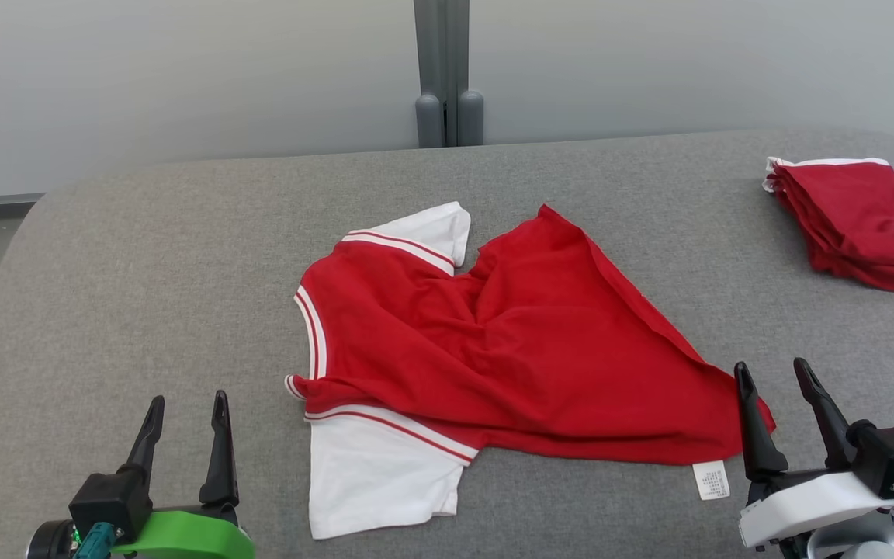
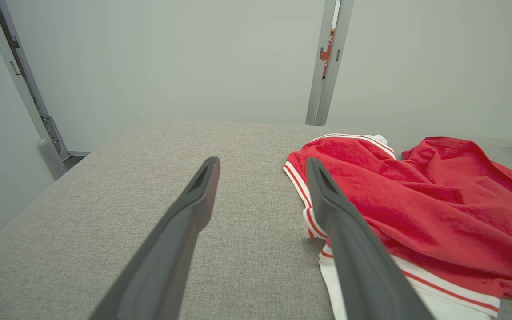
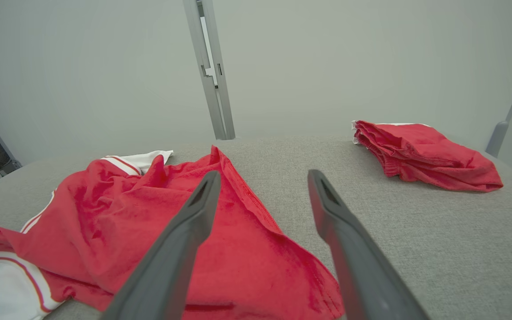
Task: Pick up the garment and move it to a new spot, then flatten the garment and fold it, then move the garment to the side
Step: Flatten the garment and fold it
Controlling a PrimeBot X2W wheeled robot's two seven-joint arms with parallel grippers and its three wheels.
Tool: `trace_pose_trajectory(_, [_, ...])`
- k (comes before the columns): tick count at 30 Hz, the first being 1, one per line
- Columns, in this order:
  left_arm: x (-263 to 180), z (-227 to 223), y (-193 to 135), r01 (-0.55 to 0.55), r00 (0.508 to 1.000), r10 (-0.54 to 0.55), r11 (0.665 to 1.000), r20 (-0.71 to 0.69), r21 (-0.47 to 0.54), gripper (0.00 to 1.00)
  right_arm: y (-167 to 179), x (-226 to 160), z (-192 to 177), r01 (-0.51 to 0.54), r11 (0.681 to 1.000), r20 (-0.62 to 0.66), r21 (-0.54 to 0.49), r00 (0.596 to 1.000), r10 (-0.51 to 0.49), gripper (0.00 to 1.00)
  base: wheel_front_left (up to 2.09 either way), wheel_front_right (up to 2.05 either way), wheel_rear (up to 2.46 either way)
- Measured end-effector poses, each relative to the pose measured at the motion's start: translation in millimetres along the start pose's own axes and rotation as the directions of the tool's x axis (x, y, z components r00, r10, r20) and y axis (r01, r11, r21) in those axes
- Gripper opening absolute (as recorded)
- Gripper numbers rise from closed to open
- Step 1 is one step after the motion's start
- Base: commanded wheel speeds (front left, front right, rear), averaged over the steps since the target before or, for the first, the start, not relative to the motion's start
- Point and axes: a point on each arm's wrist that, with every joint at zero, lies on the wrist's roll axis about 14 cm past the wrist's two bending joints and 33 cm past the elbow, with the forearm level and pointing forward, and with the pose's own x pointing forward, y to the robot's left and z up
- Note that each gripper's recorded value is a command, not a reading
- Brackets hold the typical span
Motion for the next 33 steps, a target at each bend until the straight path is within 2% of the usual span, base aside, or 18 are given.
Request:
trace_pose_trajectory(24, [-3.6, -0.5, 2.3, -0.004, 1.000, 0.004, 1.000, -0.002, 0.003, 1.00, 1.3, -2.3, -8.4, -0.003, 1.000, -0.027, -0.016, 1.000, 0.003, 1.00, 0.00, 0.00, 0.00])
trace_pose_trajectory(33, [-14.8, -44.2, -26.2, 0.083, 0.986, -0.082, 0.997, -0.143, 0.003, 1.00, -26.2, -6.1, -38.7, 0.074, 0.996, -0.127, -0.042, 0.989, -0.079, 1.00, 0.00, 0.00, 0.00])
